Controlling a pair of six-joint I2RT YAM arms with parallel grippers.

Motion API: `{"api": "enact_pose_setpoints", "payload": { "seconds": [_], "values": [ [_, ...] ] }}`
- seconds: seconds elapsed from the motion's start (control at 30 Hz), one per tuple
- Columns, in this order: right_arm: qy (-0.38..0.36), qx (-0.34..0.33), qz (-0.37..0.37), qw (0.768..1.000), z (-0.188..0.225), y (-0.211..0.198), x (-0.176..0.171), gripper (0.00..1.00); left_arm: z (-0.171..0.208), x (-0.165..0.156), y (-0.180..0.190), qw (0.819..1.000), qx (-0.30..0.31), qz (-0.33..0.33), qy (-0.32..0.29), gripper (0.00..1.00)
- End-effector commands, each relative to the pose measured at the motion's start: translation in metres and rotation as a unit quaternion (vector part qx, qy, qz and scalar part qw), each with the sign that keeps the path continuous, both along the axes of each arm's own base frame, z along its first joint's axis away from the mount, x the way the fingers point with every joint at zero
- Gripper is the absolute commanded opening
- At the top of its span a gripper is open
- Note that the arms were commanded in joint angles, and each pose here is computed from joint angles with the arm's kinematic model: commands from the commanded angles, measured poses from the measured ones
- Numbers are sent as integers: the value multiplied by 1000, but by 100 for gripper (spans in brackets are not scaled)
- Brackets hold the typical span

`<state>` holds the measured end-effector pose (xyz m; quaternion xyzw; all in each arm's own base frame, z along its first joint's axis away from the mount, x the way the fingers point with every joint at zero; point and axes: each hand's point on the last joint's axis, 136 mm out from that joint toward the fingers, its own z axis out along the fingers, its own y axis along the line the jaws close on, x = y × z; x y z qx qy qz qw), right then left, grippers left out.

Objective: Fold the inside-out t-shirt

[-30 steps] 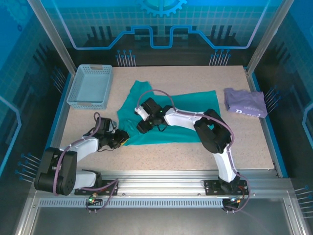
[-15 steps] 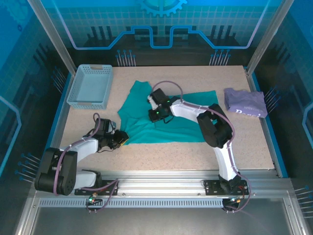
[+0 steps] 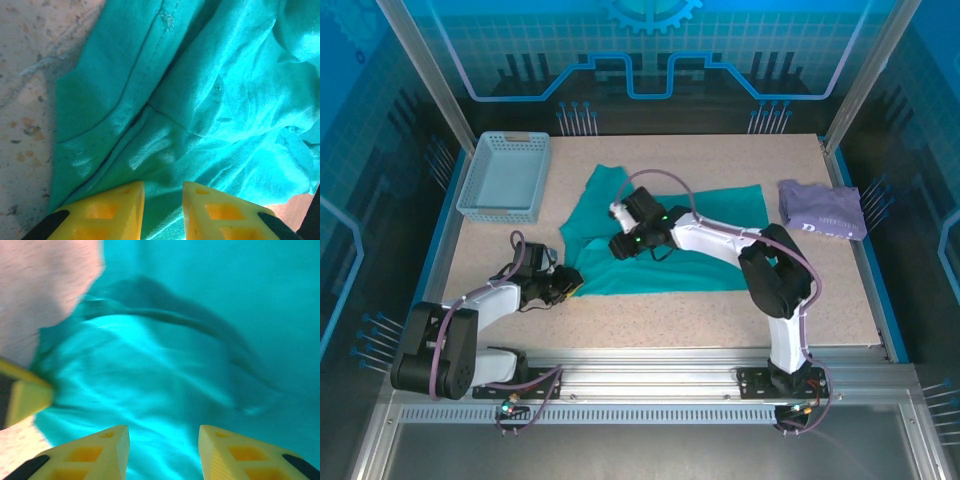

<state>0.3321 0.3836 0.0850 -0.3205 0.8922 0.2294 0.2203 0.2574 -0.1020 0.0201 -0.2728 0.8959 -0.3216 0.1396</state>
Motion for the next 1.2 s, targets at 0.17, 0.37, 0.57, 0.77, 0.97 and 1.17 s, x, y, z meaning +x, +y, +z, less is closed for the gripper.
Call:
{"api": "enact_pose_setpoints", "payload": {
  "seconds": [0.17, 0.37, 0.57, 0.77, 0.97, 1.17],
  "values": [
    [45, 23, 35, 998, -30, 47, 9, 31, -12, -16, 11, 999, 25, 12, 19, 28],
    [65, 43, -58, 995, -40, 48, 61, 22, -12, -18, 12, 999, 25, 13, 20, 29],
    [91, 35, -154, 983, -48, 21, 94, 22, -11, -19, 13, 999, 30, 13, 17, 30],
    [34, 53, -107, 992, 23, -9, 80, 31, 5, -13, 20, 998, 58, 12, 0, 34],
    [46, 8, -185, 982, 31, -138, 36, 43, 55, 11, 22, 993, 65, 24, -96, 49],
    [137, -46, -362, 921, -8, -288, -17, 50, 68, 36, -10, 993, 33, -30, -108, 54]
  ]
}}
